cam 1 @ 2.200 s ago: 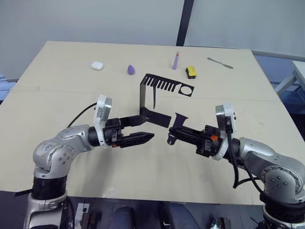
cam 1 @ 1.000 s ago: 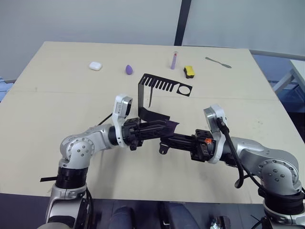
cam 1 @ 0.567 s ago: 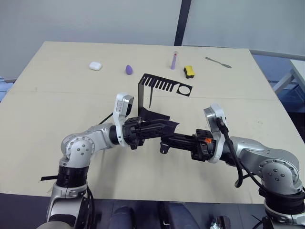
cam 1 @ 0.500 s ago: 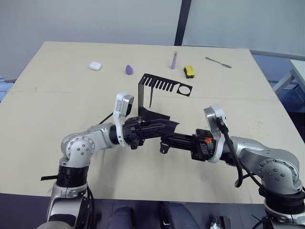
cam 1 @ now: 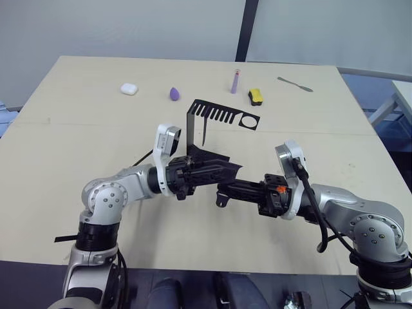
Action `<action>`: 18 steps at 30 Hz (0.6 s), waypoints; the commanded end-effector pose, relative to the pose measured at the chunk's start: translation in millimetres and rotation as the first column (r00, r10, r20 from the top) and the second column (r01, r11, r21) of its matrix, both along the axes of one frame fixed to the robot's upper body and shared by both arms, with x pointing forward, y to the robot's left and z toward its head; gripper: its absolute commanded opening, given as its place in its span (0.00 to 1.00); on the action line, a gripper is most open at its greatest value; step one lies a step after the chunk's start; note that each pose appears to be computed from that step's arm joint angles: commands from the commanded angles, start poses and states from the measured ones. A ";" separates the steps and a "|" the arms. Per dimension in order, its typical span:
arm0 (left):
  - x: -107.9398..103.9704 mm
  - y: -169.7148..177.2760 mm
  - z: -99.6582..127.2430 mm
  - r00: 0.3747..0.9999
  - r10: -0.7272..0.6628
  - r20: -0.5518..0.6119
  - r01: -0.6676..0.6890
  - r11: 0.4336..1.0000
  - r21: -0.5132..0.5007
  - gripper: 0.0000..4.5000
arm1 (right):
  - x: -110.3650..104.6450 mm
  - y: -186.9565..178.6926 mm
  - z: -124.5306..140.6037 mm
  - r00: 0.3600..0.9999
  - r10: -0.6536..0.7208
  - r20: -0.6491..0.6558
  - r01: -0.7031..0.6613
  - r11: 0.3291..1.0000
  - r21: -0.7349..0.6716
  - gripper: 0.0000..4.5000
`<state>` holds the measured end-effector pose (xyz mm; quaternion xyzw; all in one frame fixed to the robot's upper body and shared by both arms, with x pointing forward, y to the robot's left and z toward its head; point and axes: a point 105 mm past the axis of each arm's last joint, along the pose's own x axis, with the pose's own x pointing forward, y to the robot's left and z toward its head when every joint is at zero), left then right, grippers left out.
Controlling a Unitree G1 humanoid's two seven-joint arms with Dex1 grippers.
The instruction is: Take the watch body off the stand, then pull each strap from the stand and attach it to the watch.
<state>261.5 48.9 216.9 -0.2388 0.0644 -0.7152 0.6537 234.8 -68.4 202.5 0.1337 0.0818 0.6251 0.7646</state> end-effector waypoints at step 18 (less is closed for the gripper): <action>-3.2 -0.7 3.8 1.000 -0.006 0.026 0.007 1.000 -0.007 0.31 | -0.3 0.5 10.0 0.999 0.005 0.034 -0.005 1.000 0.023 0.00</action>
